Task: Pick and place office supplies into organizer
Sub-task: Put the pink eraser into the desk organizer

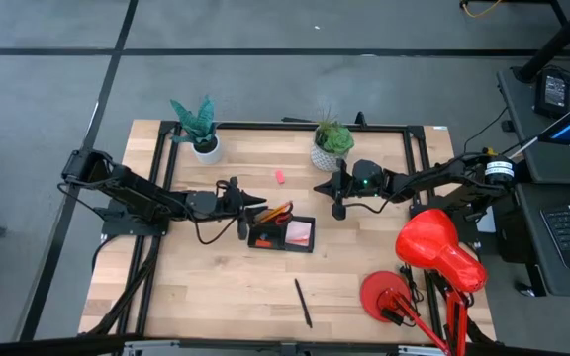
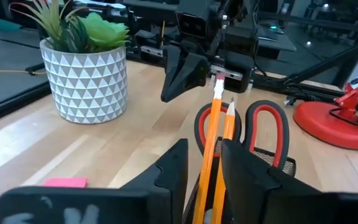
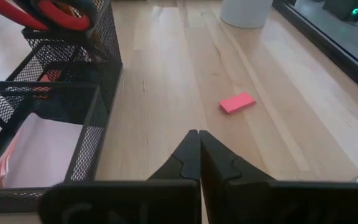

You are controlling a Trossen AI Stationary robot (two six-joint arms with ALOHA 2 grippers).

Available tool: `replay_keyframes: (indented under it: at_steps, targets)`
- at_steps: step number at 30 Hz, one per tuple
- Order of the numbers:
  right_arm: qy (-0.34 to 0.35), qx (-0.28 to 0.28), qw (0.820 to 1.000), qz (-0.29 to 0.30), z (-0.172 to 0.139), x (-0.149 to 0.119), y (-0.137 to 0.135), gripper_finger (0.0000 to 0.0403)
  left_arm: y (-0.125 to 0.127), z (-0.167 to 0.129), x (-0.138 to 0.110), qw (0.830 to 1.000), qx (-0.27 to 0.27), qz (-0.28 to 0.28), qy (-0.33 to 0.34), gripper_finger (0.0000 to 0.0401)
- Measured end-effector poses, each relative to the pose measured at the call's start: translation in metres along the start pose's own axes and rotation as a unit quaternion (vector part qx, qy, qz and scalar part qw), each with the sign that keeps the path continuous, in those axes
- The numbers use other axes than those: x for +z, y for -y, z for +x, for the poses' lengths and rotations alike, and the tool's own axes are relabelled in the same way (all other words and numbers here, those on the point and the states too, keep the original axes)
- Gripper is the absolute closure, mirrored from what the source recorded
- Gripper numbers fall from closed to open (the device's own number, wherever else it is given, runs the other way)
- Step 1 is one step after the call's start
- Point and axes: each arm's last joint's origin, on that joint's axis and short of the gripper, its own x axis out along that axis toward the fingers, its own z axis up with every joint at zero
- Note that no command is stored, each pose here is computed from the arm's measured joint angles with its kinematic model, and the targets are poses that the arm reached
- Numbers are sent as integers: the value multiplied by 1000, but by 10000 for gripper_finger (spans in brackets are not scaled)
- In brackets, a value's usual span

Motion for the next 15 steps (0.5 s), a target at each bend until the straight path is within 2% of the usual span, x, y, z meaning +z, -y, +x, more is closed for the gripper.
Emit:
replay_keyframes:
  at_steps: [10,15]
  targets:
    - [7,-1,1000,0,0,1,0,402,-7,3,4,999,24,28,11,302]
    - [16,-2,1000,-2,0,3,0,402,-16,15,21,999,23,14,24,301]
